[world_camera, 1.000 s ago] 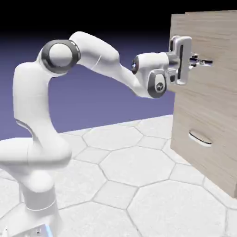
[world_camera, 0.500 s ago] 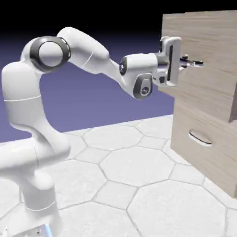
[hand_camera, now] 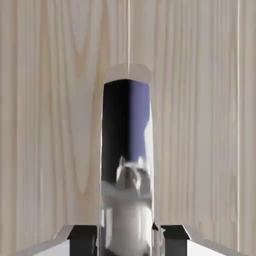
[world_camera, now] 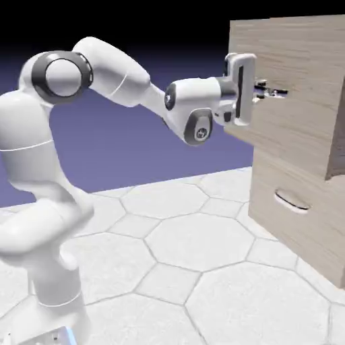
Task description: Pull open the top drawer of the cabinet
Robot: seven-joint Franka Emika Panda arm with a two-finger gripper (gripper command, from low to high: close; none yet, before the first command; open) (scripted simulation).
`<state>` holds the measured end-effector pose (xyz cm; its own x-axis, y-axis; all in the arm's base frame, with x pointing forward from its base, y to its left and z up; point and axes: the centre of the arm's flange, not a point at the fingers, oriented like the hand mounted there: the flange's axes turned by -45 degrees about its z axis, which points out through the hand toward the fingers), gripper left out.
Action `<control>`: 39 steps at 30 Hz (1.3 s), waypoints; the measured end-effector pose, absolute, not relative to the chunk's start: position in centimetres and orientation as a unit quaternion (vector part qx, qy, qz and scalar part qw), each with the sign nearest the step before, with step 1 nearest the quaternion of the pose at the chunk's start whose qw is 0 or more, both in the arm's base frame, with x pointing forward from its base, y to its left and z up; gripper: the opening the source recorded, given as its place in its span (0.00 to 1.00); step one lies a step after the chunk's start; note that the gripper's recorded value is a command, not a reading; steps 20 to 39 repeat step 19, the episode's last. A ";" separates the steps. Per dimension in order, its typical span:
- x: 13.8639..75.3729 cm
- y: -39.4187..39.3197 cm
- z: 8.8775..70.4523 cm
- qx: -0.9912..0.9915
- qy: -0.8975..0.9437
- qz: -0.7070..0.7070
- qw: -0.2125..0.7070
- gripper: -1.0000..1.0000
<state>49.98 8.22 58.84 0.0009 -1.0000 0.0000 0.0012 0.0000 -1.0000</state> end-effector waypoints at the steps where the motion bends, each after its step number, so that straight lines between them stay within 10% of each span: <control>1: 49.3 8.2 58.8 -0.500 0.500 -0.500 0.501 0.00; 17: 37.7 8.2 59.0 -0.498 0.498 -0.500 0.504 0.00; 39: 37.3 8.1 59.2 -0.497 0.497 -0.500 0.507 0.00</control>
